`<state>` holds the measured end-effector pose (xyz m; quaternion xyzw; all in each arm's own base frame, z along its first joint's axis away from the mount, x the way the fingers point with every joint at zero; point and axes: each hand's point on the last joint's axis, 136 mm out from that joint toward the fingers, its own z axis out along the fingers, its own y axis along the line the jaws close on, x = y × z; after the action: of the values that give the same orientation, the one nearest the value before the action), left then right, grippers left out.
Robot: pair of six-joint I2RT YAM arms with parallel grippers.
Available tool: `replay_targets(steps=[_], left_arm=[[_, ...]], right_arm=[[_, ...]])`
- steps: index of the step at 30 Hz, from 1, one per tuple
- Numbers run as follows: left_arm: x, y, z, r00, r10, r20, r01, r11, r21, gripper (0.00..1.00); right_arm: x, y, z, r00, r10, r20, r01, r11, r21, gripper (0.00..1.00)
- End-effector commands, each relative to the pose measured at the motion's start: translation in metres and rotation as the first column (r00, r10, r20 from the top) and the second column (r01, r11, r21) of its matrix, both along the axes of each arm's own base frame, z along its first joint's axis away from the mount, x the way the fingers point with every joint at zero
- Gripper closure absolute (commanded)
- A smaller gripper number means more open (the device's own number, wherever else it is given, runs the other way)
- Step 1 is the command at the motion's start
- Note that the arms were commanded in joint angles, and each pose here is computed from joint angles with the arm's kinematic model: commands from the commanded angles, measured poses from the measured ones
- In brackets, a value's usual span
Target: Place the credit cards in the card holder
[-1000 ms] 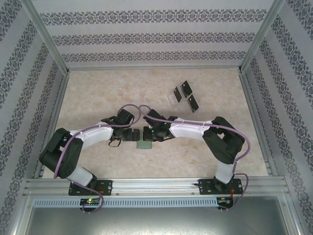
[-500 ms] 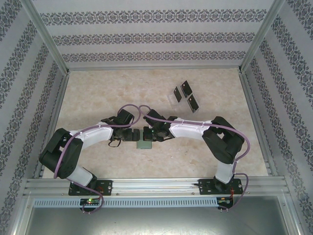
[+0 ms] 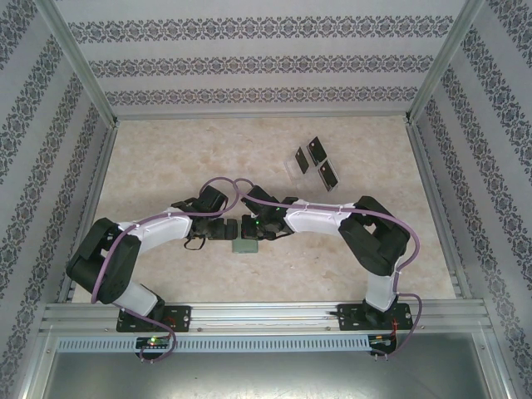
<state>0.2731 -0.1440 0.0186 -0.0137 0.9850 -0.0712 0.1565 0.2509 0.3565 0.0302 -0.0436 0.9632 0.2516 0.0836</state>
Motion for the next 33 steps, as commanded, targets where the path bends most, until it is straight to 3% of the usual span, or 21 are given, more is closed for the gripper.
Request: replay_targets(steps=[1, 7, 12, 25, 33], left_arm=[[-0.007, -0.013, -0.011, 0.999, -0.015, -0.032, 0.013, 0.997, -0.072, 0.0], [-0.009, -0.016, -0.011, 0.999, -0.02, -0.034, 0.017, 0.997, -0.081, 0.0], [-0.01, -0.017, -0.012, 0.999, -0.024, -0.035, 0.021, 0.996, -0.084, 0.0], [-0.01, -0.021, -0.006, 0.999, -0.034, -0.029, 0.031, 0.995, -0.094, 0.0], [-0.01, -0.027, -0.002, 0.999, -0.044, -0.024, 0.041, 0.994, -0.104, 0.0]], right_arm=[[-0.009, -0.029, -0.041, 0.998, -0.042, -0.046, 0.034, 0.985, -0.171, 1.0], [-0.017, -0.051, -0.069, 0.992, -0.087, -0.092, 0.058, 0.959, -0.279, 1.0], [-0.026, -0.055, -0.08, 0.987, -0.105, -0.125, 0.069, 0.962, -0.264, 1.0], [-0.002, -0.015, 0.028, 1.0, -0.005, 0.022, 0.005, 1.0, -0.009, 1.0], [0.003, -0.011, 0.029, 1.0, -0.008, 0.026, 0.008, 1.0, -0.009, 1.0]])
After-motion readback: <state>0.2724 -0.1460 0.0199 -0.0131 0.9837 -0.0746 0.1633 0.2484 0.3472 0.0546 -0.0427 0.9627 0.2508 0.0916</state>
